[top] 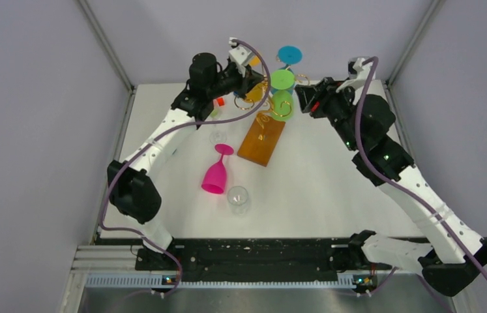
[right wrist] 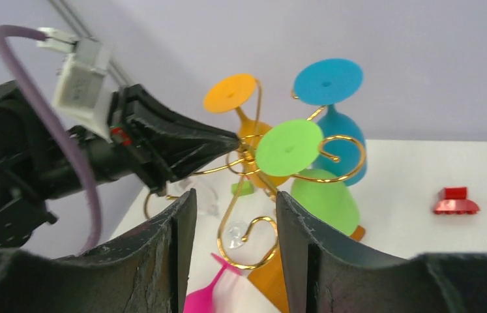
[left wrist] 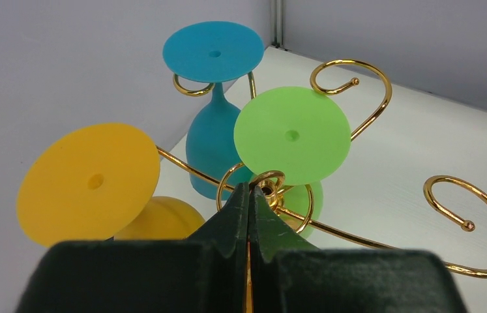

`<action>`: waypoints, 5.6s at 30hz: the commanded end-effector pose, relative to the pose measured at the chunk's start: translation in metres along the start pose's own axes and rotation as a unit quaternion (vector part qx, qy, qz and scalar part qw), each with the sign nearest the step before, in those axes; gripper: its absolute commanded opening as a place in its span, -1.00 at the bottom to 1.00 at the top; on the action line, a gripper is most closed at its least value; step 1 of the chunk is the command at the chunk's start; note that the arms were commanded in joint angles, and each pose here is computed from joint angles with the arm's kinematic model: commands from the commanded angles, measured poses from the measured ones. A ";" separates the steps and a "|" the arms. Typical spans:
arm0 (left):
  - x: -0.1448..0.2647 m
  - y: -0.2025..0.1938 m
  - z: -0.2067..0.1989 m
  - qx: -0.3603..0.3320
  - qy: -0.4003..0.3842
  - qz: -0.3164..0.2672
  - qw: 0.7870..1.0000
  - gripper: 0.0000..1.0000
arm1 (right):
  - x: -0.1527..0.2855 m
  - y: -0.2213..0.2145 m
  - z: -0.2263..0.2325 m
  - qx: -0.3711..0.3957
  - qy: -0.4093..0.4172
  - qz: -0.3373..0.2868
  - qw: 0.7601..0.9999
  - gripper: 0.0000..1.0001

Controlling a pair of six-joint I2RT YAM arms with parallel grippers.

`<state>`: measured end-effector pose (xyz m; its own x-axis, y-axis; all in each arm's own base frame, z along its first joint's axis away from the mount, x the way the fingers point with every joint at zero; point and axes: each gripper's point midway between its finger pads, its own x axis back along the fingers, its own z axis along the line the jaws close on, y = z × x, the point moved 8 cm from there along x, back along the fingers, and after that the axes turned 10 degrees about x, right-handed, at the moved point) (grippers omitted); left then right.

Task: Place the wine glass upside down on the wine glass rack
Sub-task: Adjust the wine rack at the center of the board, then adjust the wine glass in the wine rack.

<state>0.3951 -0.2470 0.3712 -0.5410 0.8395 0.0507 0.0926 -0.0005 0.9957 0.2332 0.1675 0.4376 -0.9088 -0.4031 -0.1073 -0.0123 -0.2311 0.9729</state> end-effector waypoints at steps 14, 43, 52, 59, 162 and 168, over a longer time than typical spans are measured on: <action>0.011 0.007 -0.009 0.009 0.006 -0.015 1.000 -0.48 | -0.032 -0.021 -0.106 -0.138 -0.053 0.025 0.989 0.13; 0.037 0.040 -0.025 0.008 0.018 -0.094 0.995 -0.25 | -0.106 -0.013 -0.141 -0.104 0.054 0.128 0.985 0.17; 0.043 0.035 -0.025 0.014 0.032 -0.094 0.995 -0.26 | -0.085 -0.077 -0.169 -0.127 -0.018 0.115 0.985 0.19; 0.048 0.034 -0.026 0.012 0.041 -0.099 0.994 -0.28 | -0.058 -0.120 -0.165 -0.080 0.045 0.036 0.995 0.26; 0.065 0.033 -0.019 0.007 0.061 -0.105 0.993 -0.32 | -0.167 -0.145 -0.061 0.248 0.223 -0.331 0.883 -0.42; 0.064 0.031 -0.018 0.009 0.059 -0.104 0.993 -0.32 | -0.169 -0.144 -0.058 0.248 0.221 -0.334 0.882 -0.63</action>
<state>0.3582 -0.2093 0.3813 -0.6584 0.7505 -0.0571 0.0626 0.1302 0.9895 0.4222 0.2117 0.2725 -0.4878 -0.6885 -0.5367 -0.6572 -0.1150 0.7449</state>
